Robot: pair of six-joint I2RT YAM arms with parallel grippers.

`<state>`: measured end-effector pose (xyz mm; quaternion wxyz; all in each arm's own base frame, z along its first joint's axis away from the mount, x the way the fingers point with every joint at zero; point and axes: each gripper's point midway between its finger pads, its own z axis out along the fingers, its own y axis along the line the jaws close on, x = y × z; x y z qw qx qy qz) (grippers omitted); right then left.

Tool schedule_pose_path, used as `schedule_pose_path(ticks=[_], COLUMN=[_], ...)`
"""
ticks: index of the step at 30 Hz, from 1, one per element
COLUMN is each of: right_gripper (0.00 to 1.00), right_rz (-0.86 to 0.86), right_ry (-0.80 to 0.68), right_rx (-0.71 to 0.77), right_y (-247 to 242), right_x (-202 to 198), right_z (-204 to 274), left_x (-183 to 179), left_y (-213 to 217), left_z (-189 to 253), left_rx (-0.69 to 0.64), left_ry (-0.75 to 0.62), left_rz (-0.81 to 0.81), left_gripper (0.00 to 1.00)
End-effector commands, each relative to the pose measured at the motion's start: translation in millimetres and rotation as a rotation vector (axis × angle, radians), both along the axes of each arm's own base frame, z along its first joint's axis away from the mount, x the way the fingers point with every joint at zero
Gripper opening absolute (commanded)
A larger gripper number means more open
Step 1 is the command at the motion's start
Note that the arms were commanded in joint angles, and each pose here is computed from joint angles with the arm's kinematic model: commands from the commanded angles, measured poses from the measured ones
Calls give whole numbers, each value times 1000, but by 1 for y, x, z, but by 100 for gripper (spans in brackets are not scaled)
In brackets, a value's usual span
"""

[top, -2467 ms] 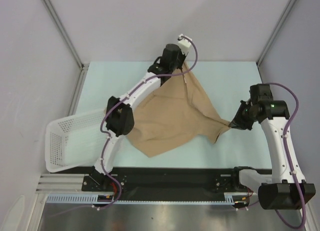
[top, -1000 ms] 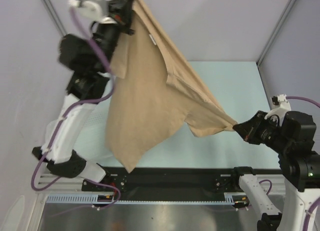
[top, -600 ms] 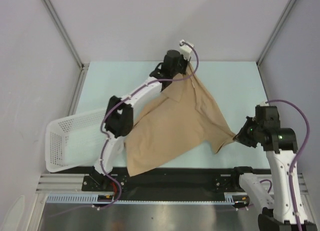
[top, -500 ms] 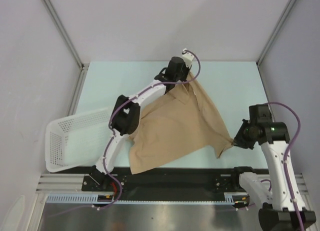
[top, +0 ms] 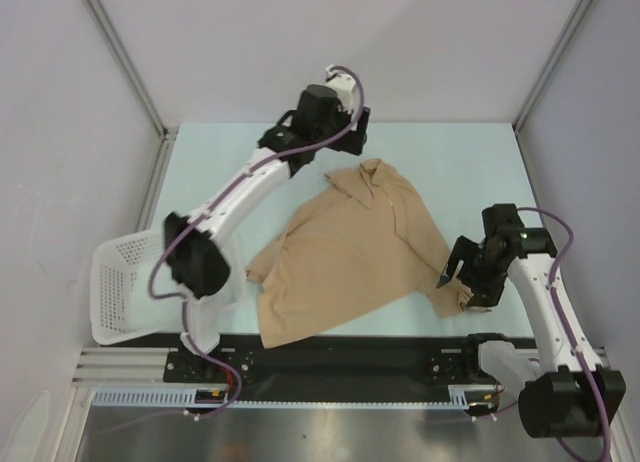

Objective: Fold and stack the t-shirts
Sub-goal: Flatten the tshirt out

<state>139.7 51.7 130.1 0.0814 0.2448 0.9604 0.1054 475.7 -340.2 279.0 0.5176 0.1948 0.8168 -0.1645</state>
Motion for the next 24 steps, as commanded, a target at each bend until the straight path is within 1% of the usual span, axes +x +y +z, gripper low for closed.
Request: schedule_pose_path(ticks=[1, 2, 3, 4, 5, 7, 8, 9, 10, 11, 12, 13, 14, 15, 16, 17, 18, 19, 21, 22, 23, 24], right_gripper=[80, 80, 80, 80, 81, 82, 82, 83, 82, 82, 82, 82, 82, 82, 83, 83, 83, 83, 81, 79, 74, 73], right_rz=[33, 34, 39, 51, 60, 113, 127, 141, 151, 167, 175, 195, 225, 247, 267, 270, 287, 293, 305, 312, 321, 323], right_ry=[-82, -78, -126, -125, -147, -111, -106, -95, -89, -90, -116, -100, -104, -94, -73, -62, -51, -42, -39, -34, -36, -29], right_rx=[61, 61, 57, 51, 26, -32, -58, -58, -57, -88, -118, -153, -224, -255, -277, -316, -331, -338, -352, -353, -355, -361], right_y=[13, 14, 15, 17, 16, 19, 18, 22, 26, 29, 30, 32, 31, 31, 33, 29, 30, 29, 30, 30, 32, 30], right_x=[37, 48, 67, 76, 91, 112, 121, 137, 143, 150, 162, 166, 170, 171, 174, 175, 174, 173, 174, 173, 175, 174], right_z=[-7, -11, -11, -15, -13, -29, -32, -40, -44, -47, -45, -52, -55, -57, -65, -67, -71, -74, -77, -79, -79, -80], left_x=[-88, -126, -146, -164, -190, -211, -227, -238, -242, -249, -250, -251, -251, -247, -239, -233, -229, -225, -212, -209, -197, -192], left_y=[21, 30, 32, 36, 53, 70, 77, 77, 74, 77, 79, 84, 89, 97, 112, 120, 123, 133, 137, 141, 146, 150], left_z=[14, -3, -15, -27, -46, -67, -94, -94, -99, -116, -125, -134, -143, -148, -153, -155, -155, -162, -156, -163, -160, -164], left_rx=[-118, -133, -173, -178, -140, -81, -56, -89, -104, -92, -81, -54, -23, 12, 67, 94, 119, 171, 206, 248, 264, 281], left_ry=[212, 295, 368, 413, 454, 470, 523, 545, 557, 599, 620, 635, 644, 634, 603, 580, 559, 555, 528, 545, 528, 537], left_rz=[-83, -127, -128, -142, -124, -83, -87, -107, -118, -116, -96, -72, -47, -6, 72, 112, 120, 159, 176, 191, 231, 246], left_gripper=[85, 84, 84, 84, 95, 100, 98, 94, 89, 85, 81, 79, 80, 83, 88, 96, 99, 100, 100, 100, 100, 99])
